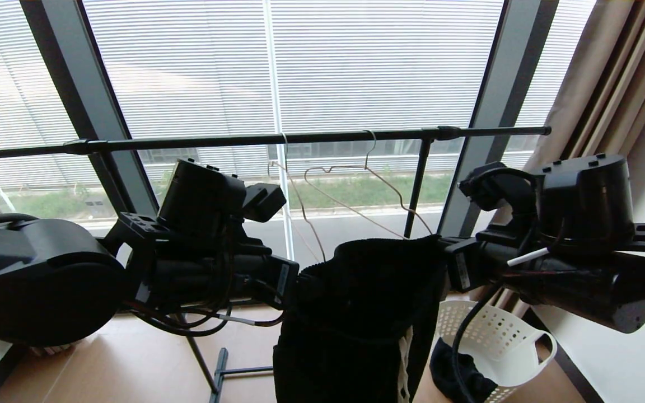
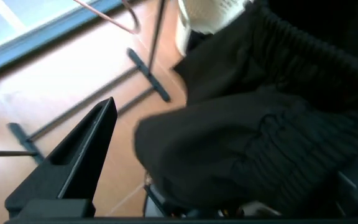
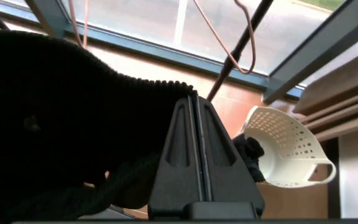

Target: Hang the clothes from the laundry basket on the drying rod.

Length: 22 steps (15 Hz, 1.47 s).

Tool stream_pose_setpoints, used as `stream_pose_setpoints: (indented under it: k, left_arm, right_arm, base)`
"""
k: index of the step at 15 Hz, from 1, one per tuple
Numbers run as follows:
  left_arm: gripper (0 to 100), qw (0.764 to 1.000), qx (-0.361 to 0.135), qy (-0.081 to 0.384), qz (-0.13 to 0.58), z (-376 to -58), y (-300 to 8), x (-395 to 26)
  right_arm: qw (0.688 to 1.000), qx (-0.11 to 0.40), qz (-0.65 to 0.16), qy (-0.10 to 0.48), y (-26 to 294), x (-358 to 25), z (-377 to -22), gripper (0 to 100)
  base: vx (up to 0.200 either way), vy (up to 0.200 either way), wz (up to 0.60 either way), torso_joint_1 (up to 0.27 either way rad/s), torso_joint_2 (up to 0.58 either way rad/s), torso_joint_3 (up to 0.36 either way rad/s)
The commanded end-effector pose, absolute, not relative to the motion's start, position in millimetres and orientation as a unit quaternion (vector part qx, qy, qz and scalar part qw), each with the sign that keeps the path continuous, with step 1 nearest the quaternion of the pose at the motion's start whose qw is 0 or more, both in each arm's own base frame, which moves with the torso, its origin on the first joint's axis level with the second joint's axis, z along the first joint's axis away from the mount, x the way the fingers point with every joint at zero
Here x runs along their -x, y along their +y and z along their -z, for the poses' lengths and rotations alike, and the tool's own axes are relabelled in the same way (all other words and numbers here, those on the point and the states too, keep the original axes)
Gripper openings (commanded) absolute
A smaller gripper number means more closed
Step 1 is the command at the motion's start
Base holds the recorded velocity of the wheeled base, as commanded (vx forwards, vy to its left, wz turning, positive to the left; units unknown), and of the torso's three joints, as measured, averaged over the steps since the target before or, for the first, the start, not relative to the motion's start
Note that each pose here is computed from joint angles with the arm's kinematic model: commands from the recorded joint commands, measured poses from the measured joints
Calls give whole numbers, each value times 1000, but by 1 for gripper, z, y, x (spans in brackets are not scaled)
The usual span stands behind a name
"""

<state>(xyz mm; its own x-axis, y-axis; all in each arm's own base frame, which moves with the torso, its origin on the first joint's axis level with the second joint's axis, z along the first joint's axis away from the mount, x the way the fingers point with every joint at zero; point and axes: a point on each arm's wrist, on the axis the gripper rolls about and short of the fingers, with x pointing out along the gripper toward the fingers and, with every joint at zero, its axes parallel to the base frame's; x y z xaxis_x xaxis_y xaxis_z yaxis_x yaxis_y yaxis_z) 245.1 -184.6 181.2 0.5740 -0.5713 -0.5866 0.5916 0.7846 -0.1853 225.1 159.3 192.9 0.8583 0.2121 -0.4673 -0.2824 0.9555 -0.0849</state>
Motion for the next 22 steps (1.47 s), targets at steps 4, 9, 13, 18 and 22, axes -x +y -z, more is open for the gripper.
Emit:
stream_pose_setpoints:
  k: [4, 9, 13, 18, 22]
  left_arm:
    - [100, 860, -27, 336, 383, -174, -188, -240]
    - [100, 843, 5, 350, 410, -179, -178, -238]
    - [100, 862, 3, 346, 371, -178, -174, -249]
    - [100, 900, 8, 340, 271, -172, -195, -283]
    - [100, 921, 27, 328, 208, -165, -213, -313]
  right_arm:
    - [971, 63, -82, 213, 153, -246, -191, 0]
    - [975, 57, -72, 204, 151, -252, -195, 0]
    - [978, 50, -74, 188, 145, -243, -207, 0]
    - [981, 44, -73, 173, 139, -236, -217, 0]
    - [980, 47, -72, 178, 139, -236, -213, 0]
  base:
    - [0, 0, 0, 0, 0, 0]
    - [0, 0, 0, 0, 0, 0]
    - [0, 0, 0, 0, 0, 0]
    - [0, 0, 0, 0, 0, 0]
    - [0, 0, 0, 0, 0, 0]
